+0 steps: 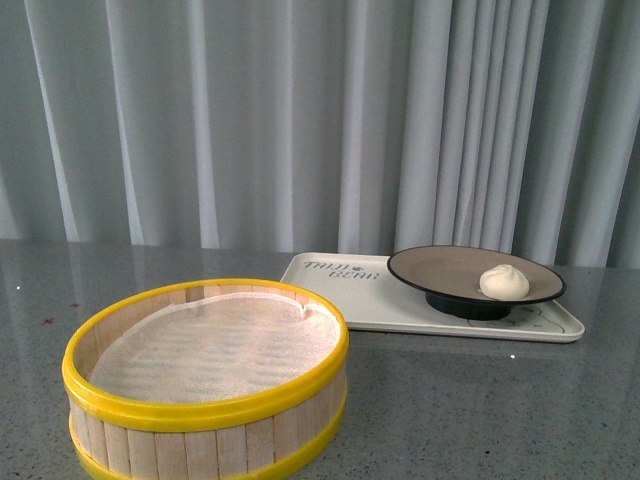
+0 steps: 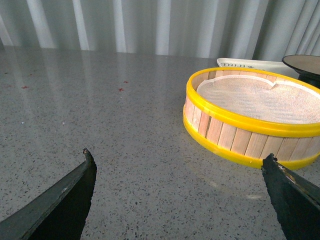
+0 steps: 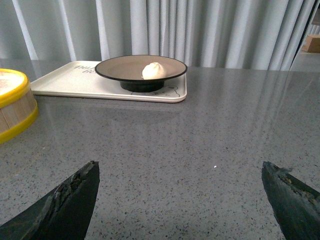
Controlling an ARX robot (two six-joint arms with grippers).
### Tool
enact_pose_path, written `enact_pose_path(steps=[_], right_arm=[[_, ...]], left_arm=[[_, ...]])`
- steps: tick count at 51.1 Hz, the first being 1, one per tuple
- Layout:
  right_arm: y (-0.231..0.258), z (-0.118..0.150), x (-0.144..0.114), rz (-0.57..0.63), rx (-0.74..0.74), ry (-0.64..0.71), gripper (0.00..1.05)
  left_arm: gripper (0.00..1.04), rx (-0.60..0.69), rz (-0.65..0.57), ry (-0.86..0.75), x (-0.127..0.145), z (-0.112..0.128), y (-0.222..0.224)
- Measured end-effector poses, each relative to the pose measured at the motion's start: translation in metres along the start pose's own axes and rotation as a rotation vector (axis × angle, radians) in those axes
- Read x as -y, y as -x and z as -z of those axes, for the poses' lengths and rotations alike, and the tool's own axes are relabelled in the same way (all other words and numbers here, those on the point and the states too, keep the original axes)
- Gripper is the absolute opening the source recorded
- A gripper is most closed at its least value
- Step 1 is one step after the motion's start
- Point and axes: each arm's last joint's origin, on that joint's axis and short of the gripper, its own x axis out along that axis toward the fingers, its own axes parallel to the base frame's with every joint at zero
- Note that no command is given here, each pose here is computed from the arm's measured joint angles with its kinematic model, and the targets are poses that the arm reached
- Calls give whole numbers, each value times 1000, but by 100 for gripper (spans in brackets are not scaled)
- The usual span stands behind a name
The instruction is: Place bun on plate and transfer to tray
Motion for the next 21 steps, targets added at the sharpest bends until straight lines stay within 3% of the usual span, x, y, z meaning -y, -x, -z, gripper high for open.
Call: enact_pose_path(steps=[21], right_arm=[[0,0,0,0,0,0,96]], left_arm=[[98,0,0,0,0,0,0]])
